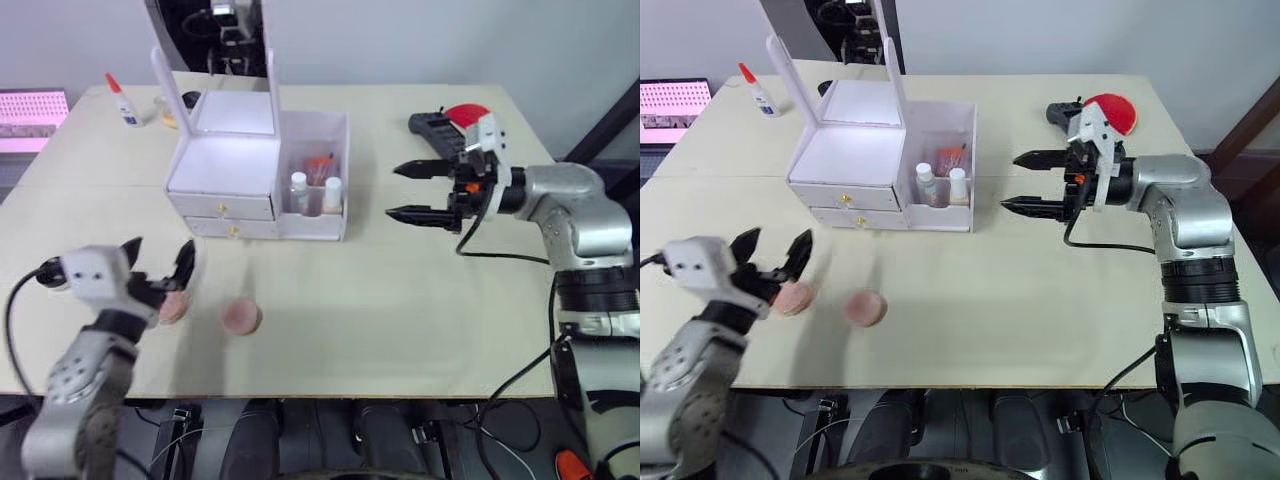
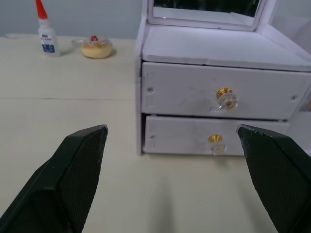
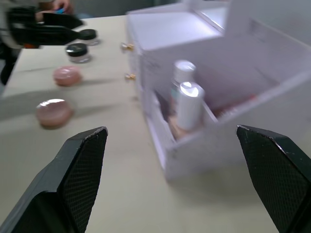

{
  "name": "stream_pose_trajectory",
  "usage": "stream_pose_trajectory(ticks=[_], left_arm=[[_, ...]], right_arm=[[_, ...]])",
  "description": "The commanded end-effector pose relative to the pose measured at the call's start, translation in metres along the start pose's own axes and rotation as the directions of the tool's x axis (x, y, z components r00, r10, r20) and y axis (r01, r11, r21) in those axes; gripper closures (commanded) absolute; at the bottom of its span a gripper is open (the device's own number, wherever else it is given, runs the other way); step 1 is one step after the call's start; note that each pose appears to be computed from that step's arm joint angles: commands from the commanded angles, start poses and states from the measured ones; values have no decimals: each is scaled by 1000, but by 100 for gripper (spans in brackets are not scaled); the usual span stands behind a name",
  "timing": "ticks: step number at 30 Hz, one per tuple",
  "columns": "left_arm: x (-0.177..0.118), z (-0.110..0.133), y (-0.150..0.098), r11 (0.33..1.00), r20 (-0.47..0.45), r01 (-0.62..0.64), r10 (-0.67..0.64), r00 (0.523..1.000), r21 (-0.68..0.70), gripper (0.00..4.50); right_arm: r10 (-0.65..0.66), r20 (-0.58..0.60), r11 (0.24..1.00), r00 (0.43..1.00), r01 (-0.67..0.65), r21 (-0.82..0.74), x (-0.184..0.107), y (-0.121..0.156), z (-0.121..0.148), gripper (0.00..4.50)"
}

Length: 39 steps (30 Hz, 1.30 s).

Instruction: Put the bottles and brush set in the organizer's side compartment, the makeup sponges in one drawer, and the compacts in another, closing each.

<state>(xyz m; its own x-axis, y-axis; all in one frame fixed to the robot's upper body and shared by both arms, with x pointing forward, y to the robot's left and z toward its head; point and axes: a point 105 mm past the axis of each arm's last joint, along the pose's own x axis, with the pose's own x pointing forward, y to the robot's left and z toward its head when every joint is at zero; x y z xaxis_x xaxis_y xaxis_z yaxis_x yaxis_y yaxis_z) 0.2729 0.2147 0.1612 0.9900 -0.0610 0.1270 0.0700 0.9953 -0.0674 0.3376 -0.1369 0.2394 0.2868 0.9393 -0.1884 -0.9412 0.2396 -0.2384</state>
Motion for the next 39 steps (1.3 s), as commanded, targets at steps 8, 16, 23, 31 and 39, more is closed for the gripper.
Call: stream_pose_trajectory(ticks=[8,16,23,31,39], left_arm=[[35,-2,-27,1000,8,25,-25,1000,17,129],[45,-5,-35,1000,16,24,-24,1000,-1,129],[51,-11,-40,1000,4,26,-26,1000,-11,156],[54,-6,-42,999,33,34,-34,999,-1,418],[41,-10,-48,999,29,54,-54,998,3,418]], right_arm=[[53,53,988,997,-45,-147,17,11,41,0],[36,56,988,998,-27,-153,20,12,39,0],[37,65,989,997,-27,-145,25,16,39,0],[27,54,989,998,-19,-149,27,15,38,0],[37,36,988,999,-32,-149,31,16,35,0]])
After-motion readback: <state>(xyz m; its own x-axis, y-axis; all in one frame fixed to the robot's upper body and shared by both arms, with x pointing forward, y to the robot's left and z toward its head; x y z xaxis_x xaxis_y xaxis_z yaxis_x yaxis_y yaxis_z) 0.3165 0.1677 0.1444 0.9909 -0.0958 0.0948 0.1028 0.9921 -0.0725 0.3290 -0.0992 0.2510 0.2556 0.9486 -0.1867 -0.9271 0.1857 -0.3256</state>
